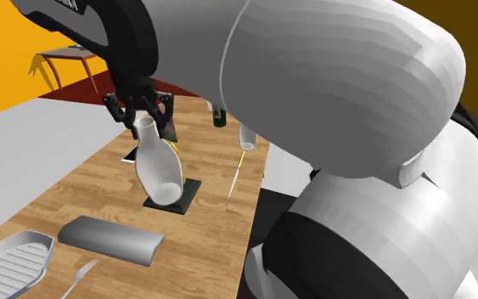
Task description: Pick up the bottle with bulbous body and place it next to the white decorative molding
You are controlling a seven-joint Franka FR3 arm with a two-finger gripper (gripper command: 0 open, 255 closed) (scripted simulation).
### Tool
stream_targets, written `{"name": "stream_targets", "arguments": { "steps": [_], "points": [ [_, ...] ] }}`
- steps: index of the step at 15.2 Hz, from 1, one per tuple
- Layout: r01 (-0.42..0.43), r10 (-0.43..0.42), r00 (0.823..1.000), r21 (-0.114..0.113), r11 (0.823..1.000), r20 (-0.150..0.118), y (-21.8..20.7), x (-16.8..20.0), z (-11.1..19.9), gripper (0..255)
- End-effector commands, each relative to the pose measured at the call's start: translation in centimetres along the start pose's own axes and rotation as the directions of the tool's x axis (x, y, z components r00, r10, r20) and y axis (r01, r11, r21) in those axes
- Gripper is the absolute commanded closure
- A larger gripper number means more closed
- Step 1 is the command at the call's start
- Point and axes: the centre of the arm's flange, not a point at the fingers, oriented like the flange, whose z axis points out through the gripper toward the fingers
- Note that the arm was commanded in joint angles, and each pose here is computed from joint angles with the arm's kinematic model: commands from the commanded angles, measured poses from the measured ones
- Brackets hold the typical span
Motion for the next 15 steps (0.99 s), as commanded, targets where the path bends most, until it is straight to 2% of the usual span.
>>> {"name": "stream_targets", "arguments": {
  "steps": [1,12,15],
  "points": [
    [-0.001,0.001,1.000,0.000,1.000,0.000,-0.3,-2.5,-0.8,255],
    [-0.001,0.001,1.000,0.000,1.000,0.000,-3.2,-16.5,-5.4,255],
    [-0.001,0.001,1.000,0.000,1.000,0.000,-3.2,-16.5,-3.8,255]
  ]
}}
